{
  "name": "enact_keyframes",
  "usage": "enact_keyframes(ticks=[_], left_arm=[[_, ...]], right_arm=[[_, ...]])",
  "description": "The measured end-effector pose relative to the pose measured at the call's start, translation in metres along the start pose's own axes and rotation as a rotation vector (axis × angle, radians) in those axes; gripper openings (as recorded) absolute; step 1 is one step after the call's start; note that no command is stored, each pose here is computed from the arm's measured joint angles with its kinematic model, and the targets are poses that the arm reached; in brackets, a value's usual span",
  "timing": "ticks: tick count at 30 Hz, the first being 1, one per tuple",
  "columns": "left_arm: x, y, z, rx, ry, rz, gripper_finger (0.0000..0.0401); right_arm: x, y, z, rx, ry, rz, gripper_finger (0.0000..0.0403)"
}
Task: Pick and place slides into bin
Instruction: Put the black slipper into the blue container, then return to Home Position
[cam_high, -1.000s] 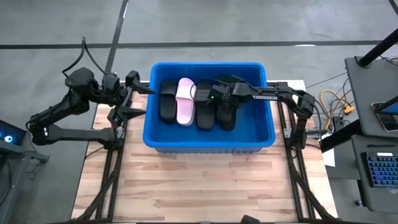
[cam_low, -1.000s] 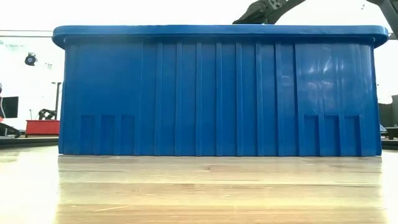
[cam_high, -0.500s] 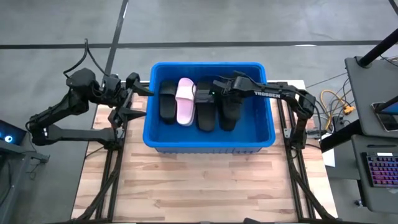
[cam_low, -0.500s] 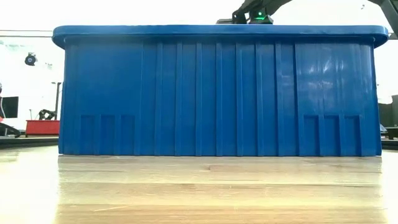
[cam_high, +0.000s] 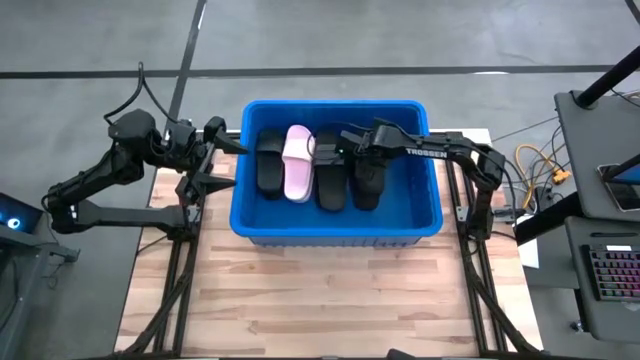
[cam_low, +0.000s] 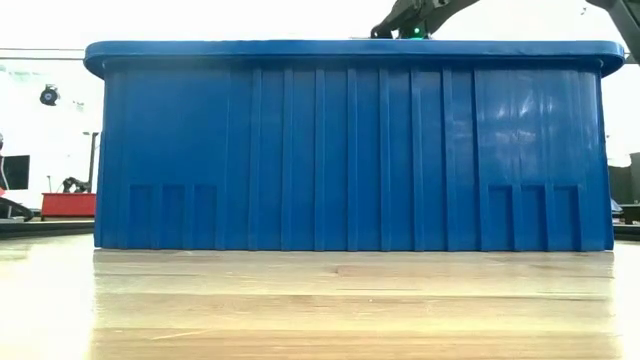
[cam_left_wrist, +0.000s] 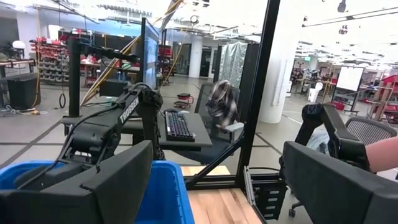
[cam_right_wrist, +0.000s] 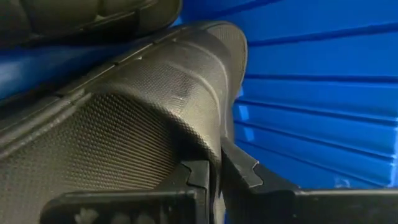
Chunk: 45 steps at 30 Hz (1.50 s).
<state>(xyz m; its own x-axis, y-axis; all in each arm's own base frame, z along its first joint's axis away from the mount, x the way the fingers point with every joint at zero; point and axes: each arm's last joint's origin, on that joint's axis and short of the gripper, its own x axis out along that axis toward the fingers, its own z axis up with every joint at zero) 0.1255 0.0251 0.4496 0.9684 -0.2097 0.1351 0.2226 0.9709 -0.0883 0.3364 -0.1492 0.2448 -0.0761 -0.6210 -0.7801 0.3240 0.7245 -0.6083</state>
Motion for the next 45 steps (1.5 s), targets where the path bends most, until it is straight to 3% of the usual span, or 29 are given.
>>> enact_keyframes(ticks=[8, 12, 20, 23, 28, 33, 36, 39, 42, 45], left_arm=[[0.000, 0.000, -0.001, -0.004, 0.008, 0.001, 0.0345], [0.001, 0.001, -0.003, -0.016, 0.028, 0.005, 0.0345], [0.006, 0.005, -0.008, -0.041, 0.070, 0.011, 0.0345], [0.008, 0.006, -0.009, -0.044, 0.076, 0.013, 0.0345], [0.011, 0.008, -0.011, -0.050, 0.086, 0.014, 0.0345], [0.013, 0.010, -0.012, -0.028, 0.094, 0.015, 0.0345], [0.013, 0.011, -0.012, -0.002, 0.089, 0.059, 0.0345], [0.012, 0.014, -0.011, 0.029, 0.073, 0.177, 0.0345], [0.008, 0.016, -0.009, 0.081, 0.057, 0.320, 0.0345], [0.007, 0.018, -0.008, 0.138, 0.056, 0.409, 0.0345]], right_arm=[[0.009, 0.007, 0.005, 0.082, -0.006, 0.057, 0.0024], [0.009, 0.008, 0.005, 0.101, -0.012, 0.105, 0.0074], [0.002, 0.004, 0.009, 0.186, -0.026, 0.180, 0.0210], [-0.005, 0.001, 0.012, 0.218, -0.031, 0.262, 0.0247], [-0.019, -0.007, 0.014, 0.223, -0.020, 0.335, 0.0287], [-0.041, -0.020, 0.021, 0.313, -0.050, 0.413, 0.0293], [-0.066, -0.024, 0.032, 0.318, -0.181, 0.541, 0.0277], [-0.106, -0.019, 0.046, 0.267, -0.444, 0.660, 0.0252], [-0.145, -0.012, 0.054, 0.218, -0.708, 0.692, 0.0224], [-0.177, -0.009, 0.055, 0.248, -0.909, 0.725, 0.0195]])
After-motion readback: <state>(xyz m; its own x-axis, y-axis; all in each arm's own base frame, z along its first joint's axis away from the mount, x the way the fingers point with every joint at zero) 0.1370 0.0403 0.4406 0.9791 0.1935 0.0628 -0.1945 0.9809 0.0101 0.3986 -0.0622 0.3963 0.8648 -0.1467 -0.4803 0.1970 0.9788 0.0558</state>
